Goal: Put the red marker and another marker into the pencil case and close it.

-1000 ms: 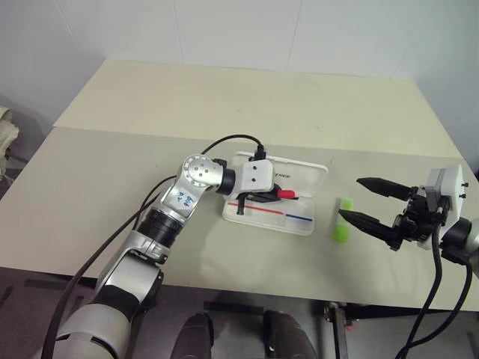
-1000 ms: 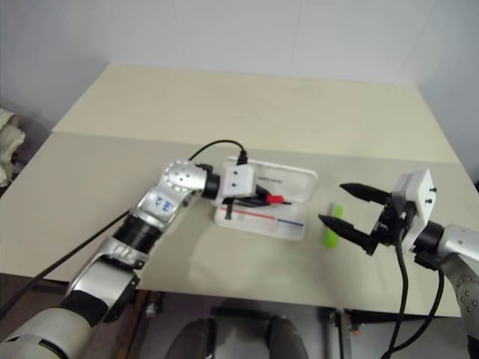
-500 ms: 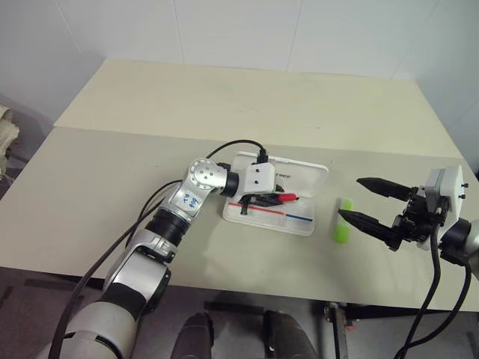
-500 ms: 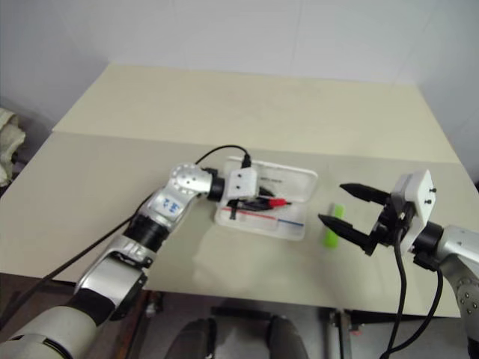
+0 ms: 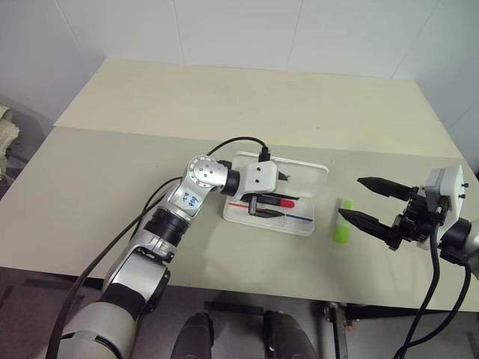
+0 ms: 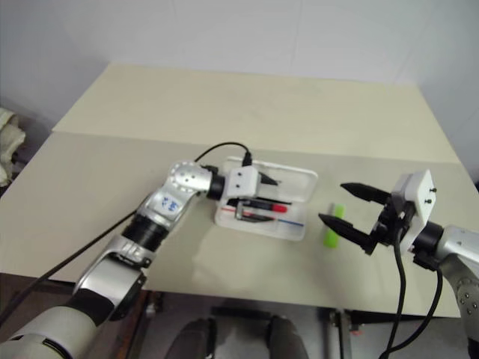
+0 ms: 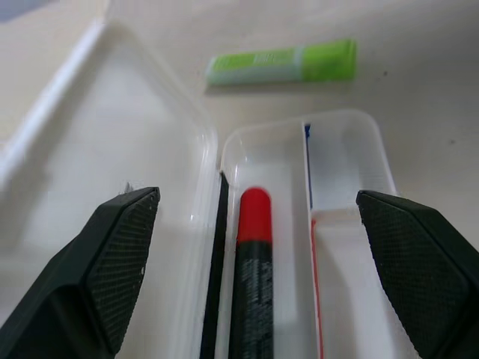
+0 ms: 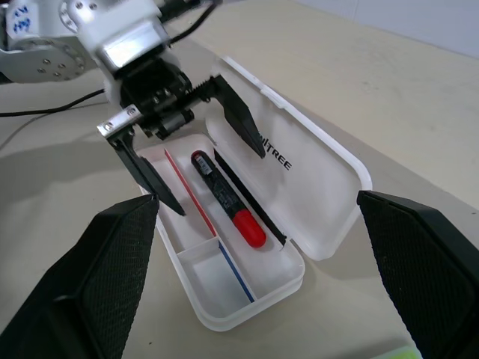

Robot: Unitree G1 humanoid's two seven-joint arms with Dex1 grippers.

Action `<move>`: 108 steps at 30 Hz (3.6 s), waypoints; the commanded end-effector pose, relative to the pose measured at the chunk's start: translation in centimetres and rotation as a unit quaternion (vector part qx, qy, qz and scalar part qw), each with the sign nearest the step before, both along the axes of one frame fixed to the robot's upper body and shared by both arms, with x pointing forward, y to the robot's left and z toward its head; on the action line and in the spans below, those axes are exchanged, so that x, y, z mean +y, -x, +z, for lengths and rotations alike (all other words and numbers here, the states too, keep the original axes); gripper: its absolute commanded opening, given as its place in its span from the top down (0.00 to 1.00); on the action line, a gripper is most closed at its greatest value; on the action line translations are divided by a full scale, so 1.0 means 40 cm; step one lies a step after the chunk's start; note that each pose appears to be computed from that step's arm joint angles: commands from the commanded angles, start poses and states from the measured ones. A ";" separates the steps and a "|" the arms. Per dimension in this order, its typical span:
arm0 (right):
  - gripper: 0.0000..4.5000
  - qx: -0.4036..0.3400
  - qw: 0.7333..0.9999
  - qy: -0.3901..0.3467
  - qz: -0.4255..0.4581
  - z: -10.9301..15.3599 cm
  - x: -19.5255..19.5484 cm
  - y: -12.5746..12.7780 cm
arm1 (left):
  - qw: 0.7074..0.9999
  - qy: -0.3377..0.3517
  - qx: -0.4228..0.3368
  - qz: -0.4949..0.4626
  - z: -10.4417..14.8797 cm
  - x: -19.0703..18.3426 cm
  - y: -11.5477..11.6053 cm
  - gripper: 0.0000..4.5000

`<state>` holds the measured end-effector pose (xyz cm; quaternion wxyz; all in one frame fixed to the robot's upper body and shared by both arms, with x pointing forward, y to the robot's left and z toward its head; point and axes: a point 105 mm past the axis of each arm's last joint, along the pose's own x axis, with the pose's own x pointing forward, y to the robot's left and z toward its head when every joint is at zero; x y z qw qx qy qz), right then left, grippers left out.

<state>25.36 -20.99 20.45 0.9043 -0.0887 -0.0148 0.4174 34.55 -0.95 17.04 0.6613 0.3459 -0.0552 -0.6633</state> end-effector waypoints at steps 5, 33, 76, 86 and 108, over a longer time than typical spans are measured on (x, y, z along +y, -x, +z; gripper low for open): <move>0.00 -0.015 1.000 0.005 -0.017 0.011 -0.005 0.017 | 0.994 0.106 -0.003 -0.026 0.114 0.035 0.074 0.00; 0.00 0.107 0.936 -0.032 -0.335 -0.218 -0.039 -0.085 | 0.968 0.182 0.162 -0.069 0.141 0.459 0.225 0.00; 0.75 0.097 0.932 0.021 -0.350 -0.197 -0.045 -0.174 | 0.972 0.190 0.138 -0.030 0.152 0.512 0.239 0.00; 0.75 -0.094 0.964 0.031 -0.247 0.093 -0.018 -0.210 | 0.970 0.200 0.139 -0.013 0.146 0.548 0.236 0.00; 0.75 -0.009 0.960 0.196 0.198 0.032 0.375 -0.052 | 0.972 0.181 0.153 0.004 0.086 0.625 0.249 0.00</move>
